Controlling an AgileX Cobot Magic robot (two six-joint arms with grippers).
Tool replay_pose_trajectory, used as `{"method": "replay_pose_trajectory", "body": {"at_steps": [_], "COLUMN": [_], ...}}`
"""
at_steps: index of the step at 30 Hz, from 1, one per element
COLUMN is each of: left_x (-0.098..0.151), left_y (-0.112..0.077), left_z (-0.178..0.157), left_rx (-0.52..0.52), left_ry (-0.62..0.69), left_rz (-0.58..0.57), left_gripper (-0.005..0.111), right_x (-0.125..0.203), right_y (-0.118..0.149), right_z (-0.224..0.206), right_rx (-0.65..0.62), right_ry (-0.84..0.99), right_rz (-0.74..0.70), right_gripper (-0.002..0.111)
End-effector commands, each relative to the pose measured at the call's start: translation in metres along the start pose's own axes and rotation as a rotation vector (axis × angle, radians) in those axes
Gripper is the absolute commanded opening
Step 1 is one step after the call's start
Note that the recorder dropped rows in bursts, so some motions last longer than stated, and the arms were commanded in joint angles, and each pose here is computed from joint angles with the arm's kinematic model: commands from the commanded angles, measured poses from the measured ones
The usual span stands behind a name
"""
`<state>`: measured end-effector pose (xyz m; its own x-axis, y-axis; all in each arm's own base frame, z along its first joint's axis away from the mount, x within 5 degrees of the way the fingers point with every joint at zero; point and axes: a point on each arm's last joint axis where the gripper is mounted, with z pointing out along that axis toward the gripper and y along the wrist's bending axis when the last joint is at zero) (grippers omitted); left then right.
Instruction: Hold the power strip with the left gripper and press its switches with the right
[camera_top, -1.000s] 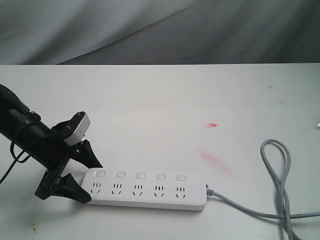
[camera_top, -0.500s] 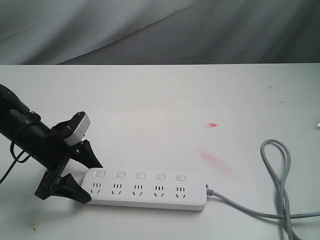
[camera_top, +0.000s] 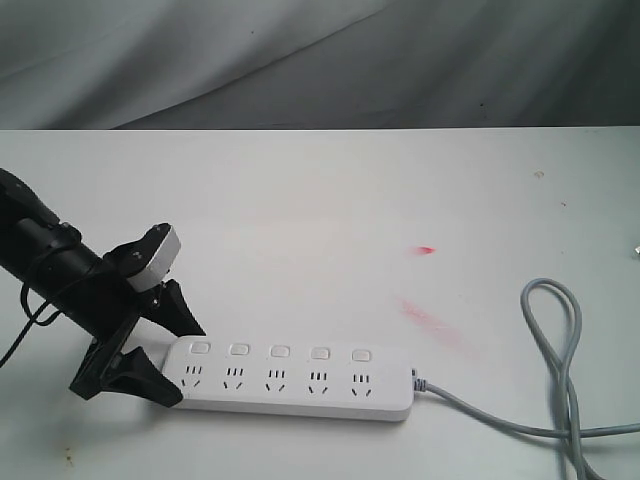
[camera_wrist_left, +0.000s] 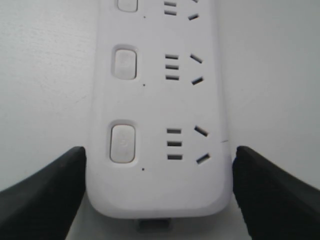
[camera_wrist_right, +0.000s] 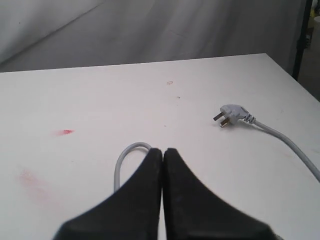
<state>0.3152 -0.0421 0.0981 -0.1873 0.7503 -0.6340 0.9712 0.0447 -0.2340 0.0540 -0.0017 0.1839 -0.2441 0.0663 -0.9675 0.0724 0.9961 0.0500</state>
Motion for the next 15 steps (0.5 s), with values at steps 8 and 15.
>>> {"method": "replay_pose_trajectory", "body": {"at_steps": [8,15], "left_x": [0.0014,0.0014], "left_y": [-0.0013,-0.0013], "left_z": [0.0024,0.0024], "left_rx": [0.007,0.007], "left_ry": [0.023,0.023], "left_rz": [0.019,0.019], "left_gripper": [0.0,0.0], "right_x": [0.0012,0.0011], "right_y": [-0.0007,-0.0023], "right_z": [-0.0001,-0.0001], "right_rx": [0.009,0.026], "right_ry": [0.0,-0.001], "right_rz": [-0.055,-0.101], "right_gripper": [0.0,0.0]}}
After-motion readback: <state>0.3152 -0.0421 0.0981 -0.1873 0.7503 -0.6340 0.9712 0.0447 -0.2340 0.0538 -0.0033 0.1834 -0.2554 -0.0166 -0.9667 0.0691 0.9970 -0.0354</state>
